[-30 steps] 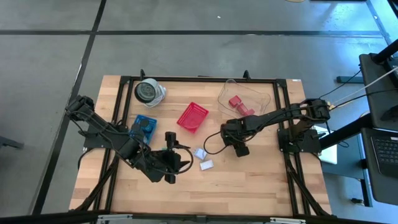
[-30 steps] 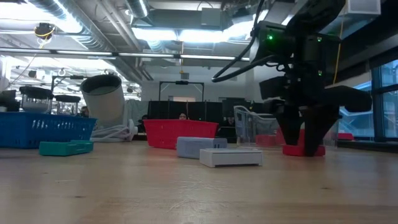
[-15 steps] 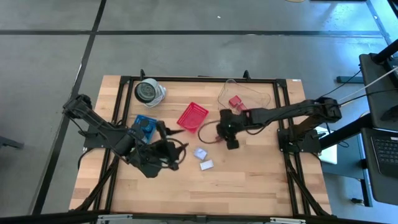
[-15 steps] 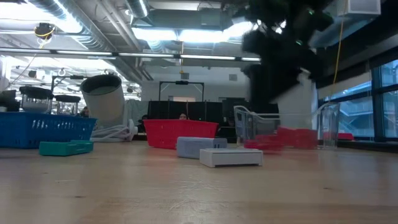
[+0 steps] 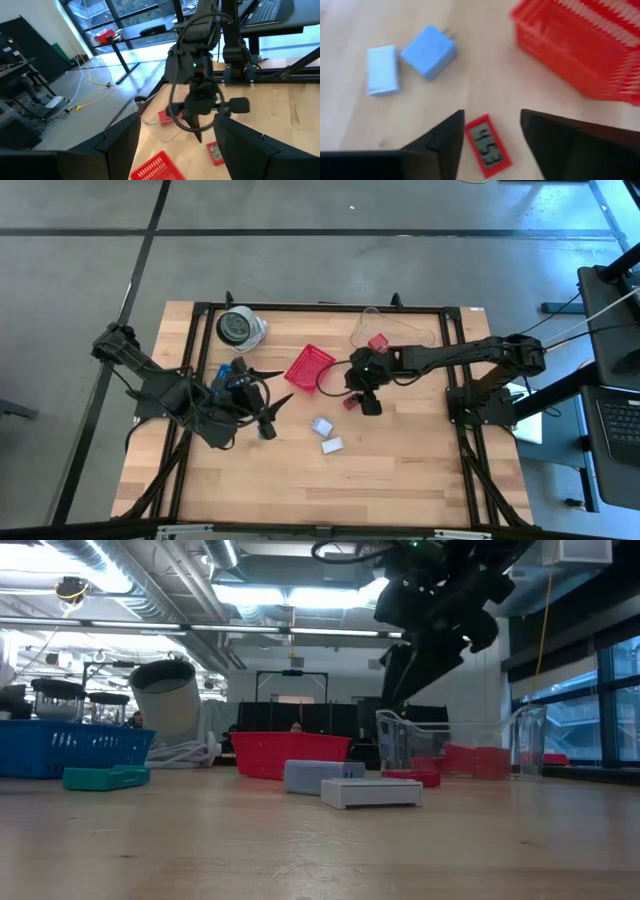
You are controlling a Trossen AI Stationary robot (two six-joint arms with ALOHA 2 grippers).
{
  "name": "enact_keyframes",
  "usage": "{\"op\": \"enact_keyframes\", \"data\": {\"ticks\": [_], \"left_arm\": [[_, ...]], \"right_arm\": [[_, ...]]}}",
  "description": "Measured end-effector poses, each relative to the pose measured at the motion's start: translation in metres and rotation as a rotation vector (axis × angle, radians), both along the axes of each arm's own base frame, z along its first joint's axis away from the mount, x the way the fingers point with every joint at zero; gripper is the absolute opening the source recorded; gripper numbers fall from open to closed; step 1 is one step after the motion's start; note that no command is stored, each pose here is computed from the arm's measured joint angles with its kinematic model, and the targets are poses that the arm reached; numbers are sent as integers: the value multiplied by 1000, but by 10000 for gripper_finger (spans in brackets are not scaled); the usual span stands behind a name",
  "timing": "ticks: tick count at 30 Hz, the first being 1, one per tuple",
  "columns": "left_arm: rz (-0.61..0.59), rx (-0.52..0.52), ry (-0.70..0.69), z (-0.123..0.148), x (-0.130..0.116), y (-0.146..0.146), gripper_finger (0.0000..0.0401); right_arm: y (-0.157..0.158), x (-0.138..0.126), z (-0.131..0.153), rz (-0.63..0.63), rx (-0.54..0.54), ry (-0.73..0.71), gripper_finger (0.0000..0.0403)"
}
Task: Pick & Place Office items
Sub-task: Put the red digital clock into the red bin
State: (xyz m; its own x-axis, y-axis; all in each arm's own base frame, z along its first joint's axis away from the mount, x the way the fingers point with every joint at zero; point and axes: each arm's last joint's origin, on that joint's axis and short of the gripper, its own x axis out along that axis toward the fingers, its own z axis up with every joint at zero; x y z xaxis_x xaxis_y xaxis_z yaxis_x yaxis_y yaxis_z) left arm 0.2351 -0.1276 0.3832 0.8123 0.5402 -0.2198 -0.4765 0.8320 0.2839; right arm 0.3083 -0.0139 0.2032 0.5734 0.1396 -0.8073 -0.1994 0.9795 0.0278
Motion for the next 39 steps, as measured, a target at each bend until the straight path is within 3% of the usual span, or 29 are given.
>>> {"op": "enact_keyframes", "data": {"ticks": [7, 13, 23, 32, 39], "left_arm": [[-15, -10, 5, 0, 0, 0, 249], [-20, -18, 4, -1, 0, -1, 249], [-16, -4, 20, -2, 0, 0, 249], [-15, -2, 23, -2, 0, 0, 249], [-15, -1, 23, -2, 0, 0, 249]], "right_arm": [[1, 11, -34, 109, -12, 84, 307], [-3, 19, -65, 113, -26, 154, 331], [-6, 22, -79, 108, -87, 194, 279], [-6, 22, -80, 108, -95, 193, 156], [-6, 22, -78, 105, -82, 182, 152]]}}
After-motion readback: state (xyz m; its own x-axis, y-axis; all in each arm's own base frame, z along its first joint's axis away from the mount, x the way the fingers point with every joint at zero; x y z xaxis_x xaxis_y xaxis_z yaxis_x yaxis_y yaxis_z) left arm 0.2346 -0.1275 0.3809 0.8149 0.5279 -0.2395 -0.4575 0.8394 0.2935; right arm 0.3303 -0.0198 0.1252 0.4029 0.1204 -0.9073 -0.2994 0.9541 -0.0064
